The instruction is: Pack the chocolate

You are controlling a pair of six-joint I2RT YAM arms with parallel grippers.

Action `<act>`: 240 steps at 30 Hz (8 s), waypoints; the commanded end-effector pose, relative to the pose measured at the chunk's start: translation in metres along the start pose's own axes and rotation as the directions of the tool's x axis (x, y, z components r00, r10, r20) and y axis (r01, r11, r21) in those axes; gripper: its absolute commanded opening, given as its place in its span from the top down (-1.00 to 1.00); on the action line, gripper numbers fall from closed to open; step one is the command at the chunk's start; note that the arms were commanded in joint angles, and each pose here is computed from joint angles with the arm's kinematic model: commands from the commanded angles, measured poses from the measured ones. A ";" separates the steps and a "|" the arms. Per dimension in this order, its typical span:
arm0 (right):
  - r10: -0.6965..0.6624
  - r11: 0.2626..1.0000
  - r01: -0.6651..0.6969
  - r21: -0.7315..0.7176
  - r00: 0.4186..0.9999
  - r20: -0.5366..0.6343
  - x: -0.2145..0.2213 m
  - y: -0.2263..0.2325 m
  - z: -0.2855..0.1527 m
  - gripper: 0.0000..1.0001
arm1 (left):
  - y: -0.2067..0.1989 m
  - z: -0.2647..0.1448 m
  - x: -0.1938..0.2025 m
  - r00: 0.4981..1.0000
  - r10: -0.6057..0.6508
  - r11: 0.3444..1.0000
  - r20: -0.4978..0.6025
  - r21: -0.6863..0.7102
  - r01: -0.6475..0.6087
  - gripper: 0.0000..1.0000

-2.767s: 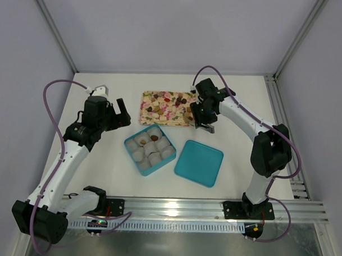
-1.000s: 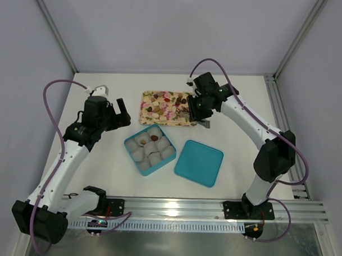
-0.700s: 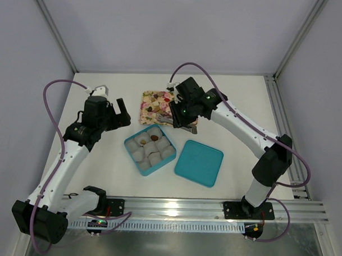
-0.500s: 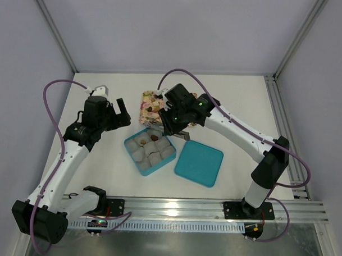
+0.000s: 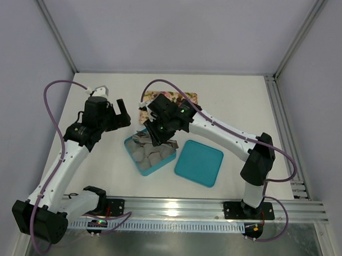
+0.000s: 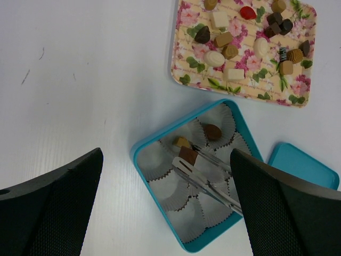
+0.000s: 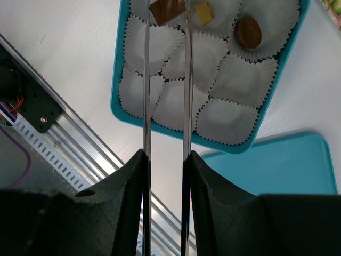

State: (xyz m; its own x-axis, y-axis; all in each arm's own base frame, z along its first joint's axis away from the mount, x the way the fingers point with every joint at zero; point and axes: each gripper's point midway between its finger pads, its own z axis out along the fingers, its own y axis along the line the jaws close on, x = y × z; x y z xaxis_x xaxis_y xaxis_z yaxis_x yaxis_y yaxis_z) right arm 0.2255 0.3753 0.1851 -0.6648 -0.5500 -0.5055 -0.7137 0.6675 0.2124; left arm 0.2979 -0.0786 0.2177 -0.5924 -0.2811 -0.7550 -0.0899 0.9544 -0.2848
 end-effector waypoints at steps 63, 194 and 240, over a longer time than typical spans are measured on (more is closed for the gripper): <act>-0.001 0.995 0.001 -0.098 1.000 -0.004 -0.015 0.030 0.036 0.08 | 0.002 -0.004 -0.006 0.999 0.013 1.000 0.036 -0.006 -0.012 -0.99; 0.362 0.882 -0.368 0.295 0.929 0.077 0.018 -0.224 -0.007 0.20 | 0.001 -0.003 -0.004 1.000 0.013 1.000 0.027 -0.002 -0.013 -0.99; 0.319 0.912 -0.351 0.212 0.932 0.169 -0.001 -0.189 -0.051 0.28 | 0.000 -0.002 -0.005 1.000 0.010 1.000 0.027 0.000 -0.010 -0.99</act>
State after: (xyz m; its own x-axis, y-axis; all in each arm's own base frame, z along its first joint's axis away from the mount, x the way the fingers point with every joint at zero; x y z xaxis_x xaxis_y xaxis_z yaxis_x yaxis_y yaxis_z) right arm 0.3589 0.2132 0.1592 -0.8483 -0.2179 -0.4827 -0.3299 0.9304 0.1596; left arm 0.2978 -0.0771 0.2182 -0.5883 -0.2818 -0.7580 -0.0952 0.9549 -0.2812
